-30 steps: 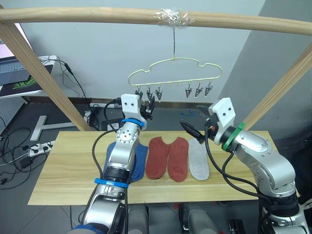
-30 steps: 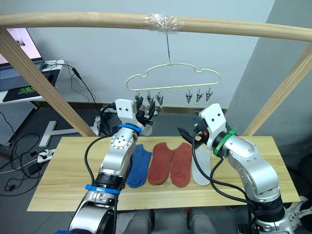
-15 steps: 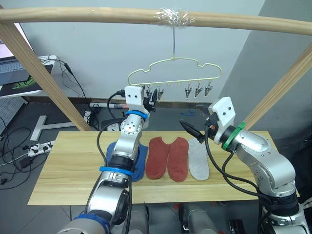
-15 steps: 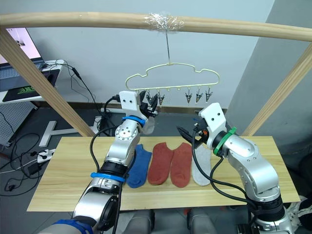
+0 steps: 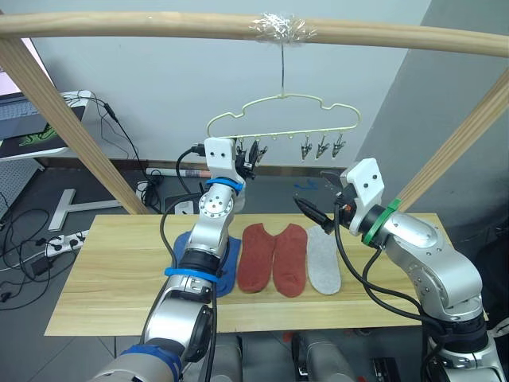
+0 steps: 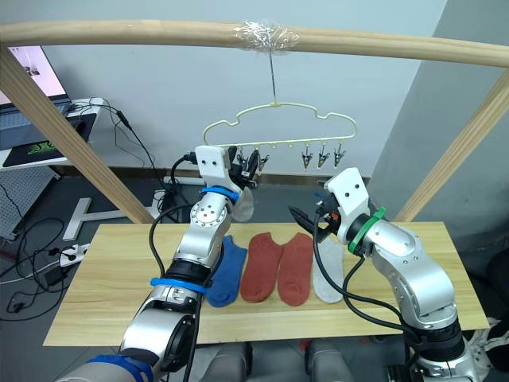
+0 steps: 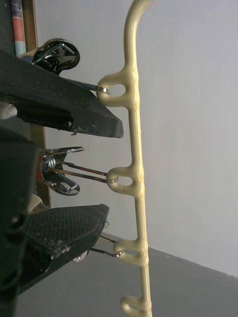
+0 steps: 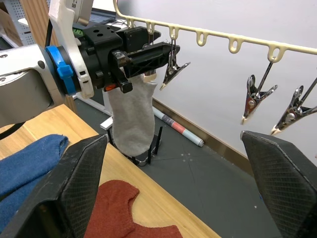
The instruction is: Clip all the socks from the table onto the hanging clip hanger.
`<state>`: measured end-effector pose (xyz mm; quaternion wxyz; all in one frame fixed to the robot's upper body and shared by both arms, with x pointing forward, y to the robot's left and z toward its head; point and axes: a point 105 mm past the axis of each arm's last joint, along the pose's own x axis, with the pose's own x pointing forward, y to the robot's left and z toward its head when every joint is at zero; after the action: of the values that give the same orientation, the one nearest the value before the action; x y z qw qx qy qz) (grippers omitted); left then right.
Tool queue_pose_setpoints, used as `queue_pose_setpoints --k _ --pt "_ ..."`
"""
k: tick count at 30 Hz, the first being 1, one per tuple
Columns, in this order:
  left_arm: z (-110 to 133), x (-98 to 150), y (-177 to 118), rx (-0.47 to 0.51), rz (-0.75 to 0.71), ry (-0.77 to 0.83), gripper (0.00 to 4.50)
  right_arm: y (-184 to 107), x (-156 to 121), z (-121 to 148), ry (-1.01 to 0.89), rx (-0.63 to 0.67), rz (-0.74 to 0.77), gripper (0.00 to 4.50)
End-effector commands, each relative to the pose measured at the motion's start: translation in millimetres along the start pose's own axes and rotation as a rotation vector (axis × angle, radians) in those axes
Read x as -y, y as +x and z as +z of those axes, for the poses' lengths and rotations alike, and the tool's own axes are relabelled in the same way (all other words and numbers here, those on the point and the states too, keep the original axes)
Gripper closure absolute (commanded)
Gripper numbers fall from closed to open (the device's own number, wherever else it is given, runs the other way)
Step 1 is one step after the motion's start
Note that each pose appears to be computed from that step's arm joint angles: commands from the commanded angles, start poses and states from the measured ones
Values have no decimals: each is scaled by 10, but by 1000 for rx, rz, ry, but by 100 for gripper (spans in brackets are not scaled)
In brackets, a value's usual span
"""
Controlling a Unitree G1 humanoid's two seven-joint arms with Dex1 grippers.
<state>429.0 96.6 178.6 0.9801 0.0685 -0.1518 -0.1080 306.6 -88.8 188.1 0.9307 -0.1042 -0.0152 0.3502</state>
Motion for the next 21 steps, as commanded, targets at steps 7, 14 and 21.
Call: queue_pose_setpoints --k 7,14,21 --pt "178 22 39 68 -6 -4 437 -25 9 141 -25 51 -7 0" --pt "186 18 41 67 -11 0 449 -24 -7 105 -20 42 -8 0" --pt "63 19 27 -71 -165 -97 449 17 -6 -848 44 -215 -109 0"
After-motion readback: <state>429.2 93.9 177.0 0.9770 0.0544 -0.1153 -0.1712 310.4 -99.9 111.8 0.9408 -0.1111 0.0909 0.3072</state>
